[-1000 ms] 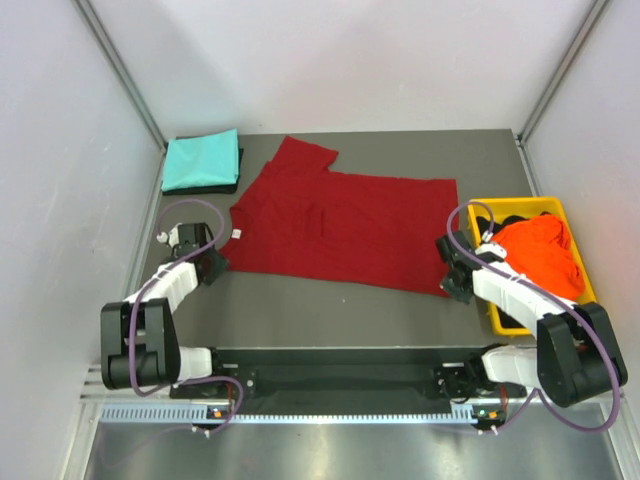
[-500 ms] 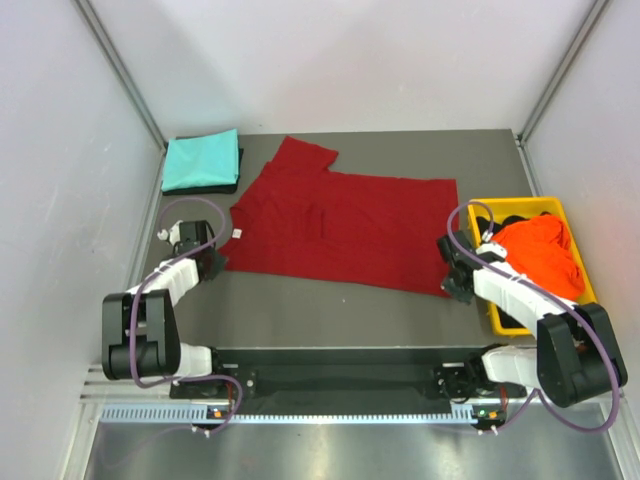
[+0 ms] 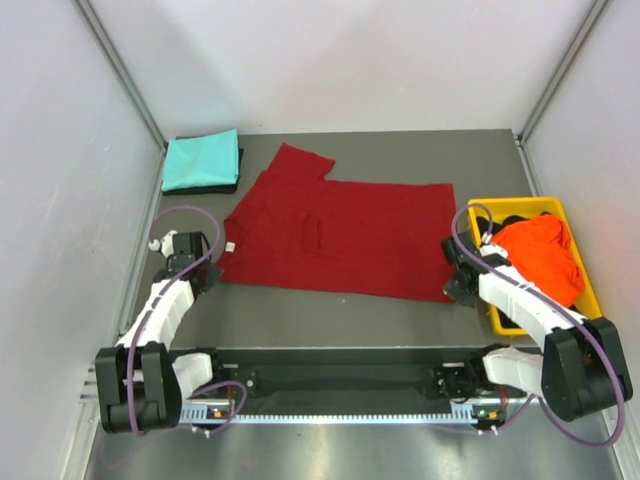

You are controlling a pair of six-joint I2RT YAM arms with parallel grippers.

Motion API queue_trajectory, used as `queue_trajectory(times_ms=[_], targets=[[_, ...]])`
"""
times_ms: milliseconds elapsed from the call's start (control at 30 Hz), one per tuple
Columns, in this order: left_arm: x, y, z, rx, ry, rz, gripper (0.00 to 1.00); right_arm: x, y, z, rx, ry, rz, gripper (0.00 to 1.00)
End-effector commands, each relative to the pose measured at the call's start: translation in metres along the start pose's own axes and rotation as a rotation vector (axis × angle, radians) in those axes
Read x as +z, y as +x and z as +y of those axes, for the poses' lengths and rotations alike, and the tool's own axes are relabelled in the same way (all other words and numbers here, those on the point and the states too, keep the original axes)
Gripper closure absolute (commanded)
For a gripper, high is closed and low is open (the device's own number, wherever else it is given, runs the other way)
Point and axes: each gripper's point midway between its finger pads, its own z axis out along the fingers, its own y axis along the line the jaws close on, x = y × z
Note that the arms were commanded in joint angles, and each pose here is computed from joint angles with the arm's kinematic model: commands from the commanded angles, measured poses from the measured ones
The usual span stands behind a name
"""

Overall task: Fold and stack the t-shirts
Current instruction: Fold the tshirt

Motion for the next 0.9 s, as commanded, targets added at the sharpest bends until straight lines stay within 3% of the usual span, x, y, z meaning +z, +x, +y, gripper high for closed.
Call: queue_trajectory(times_ms=[0, 200, 367, 467, 533, 600, 767, 867], targets=[[-0.004, 0.009, 0.018, -0.003, -0.055, 0.011, 1.00, -0.001, 0.012, -0.014, -0.040, 0.020, 0.044, 1.00], [-0.006, 0.009, 0.035, -0.017, -0.141, -0.005, 1.00, 0.000, 0.025, -0.020, -0.042, 0.010, 0.079, 0.98], [-0.008, 0.010, 0.029, 0.001, -0.138, 0.038, 0.82, -0.007, 0.019, -0.016, -0.040, -0.011, 0.069, 0.81], [-0.019, -0.009, 0.025, -0.004, -0.157, -0.001, 0.71, -0.014, 0.010, -0.011, -0.056, -0.017, 0.064, 0.73], [-0.030, -0.029, 0.017, -0.013, -0.153, -0.051, 0.49, -0.021, 0.004, -0.009, -0.065, -0.010, 0.061, 0.68], [-0.041, -0.051, 0.006, -0.012, -0.120, -0.113, 0.07, -0.028, -0.005, -0.008, -0.055, -0.008, 0.040, 0.62], [-0.064, -0.081, -0.029, 0.046, 0.029, -0.174, 0.09, -0.048, -0.020, 0.008, -0.052, -0.077, 0.027, 0.53], [-0.087, -0.100, -0.072, 0.108, 0.234, -0.213, 0.10, -0.062, -0.038, 0.021, -0.066, -0.117, 0.000, 0.51]])
